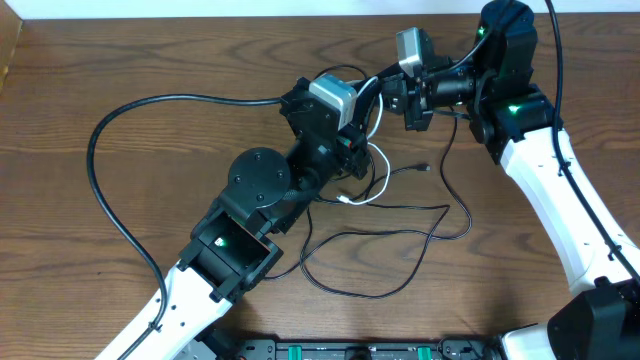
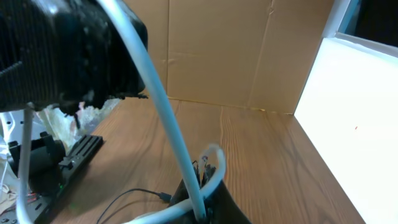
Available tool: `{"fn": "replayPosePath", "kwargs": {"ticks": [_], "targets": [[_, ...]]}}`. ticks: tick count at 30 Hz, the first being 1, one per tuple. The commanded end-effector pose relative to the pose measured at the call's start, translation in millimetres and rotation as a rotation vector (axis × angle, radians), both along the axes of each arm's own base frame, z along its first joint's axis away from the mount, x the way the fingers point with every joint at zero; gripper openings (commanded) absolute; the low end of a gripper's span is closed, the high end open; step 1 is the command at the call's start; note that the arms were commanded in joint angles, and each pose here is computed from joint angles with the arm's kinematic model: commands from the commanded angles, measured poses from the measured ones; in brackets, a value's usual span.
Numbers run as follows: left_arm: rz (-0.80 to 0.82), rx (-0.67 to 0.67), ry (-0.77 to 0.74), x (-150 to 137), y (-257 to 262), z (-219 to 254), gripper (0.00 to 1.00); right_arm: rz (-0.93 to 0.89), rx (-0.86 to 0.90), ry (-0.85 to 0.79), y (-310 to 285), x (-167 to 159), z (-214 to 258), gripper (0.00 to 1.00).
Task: Untangle cables
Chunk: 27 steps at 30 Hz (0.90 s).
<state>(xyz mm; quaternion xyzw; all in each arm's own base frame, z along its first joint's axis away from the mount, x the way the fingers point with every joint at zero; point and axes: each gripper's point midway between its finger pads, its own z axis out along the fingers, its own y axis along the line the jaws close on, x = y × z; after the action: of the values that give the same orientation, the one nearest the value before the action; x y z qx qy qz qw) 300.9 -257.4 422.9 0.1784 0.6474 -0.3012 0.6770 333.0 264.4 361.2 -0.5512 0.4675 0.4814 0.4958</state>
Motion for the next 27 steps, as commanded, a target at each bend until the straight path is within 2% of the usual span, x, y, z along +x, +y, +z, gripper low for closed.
{"fn": "replayPosePath", "kwargs": {"ticks": [1, 10, 11, 12, 13, 15, 17, 27], "targets": [[0.007, -0.018, -0.005, 0, 1, 8, 0.07, 0.011, 0.003, 0.003, -1, -3, 1, 0.01], [0.031, -0.014, 0.002, 3, 4, 6, 0.08, 0.033, 0.006, 0.028, -2, -7, 2, 0.01], [0.041, -0.011, 0.006, 4, 6, 4, 0.14, 0.032, 0.005, 0.037, -2, -6, 2, 0.01], [0.055, -0.008, 0.012, 6, 7, 3, 0.26, 0.032, 0.005, 0.044, -2, -6, 2, 0.01], [0.067, -0.002, 0.020, 7, 9, 0, 0.40, 0.031, 0.004, 0.052, -2, -6, 2, 0.01], [0.093, 0.010, 0.035, 10, 12, -4, 0.77, 0.029, 0.003, 0.064, -2, -6, 2, 0.01], [0.118, 0.026, 0.053, 12, 16, -10, 0.89, 0.027, 0.003, 0.073, -4, -5, 2, 0.01], [0.137, 0.047, 0.077, 14, 18, -18, 0.90, -0.024, 0.000, 0.149, -18, 6, 2, 0.01]]}}
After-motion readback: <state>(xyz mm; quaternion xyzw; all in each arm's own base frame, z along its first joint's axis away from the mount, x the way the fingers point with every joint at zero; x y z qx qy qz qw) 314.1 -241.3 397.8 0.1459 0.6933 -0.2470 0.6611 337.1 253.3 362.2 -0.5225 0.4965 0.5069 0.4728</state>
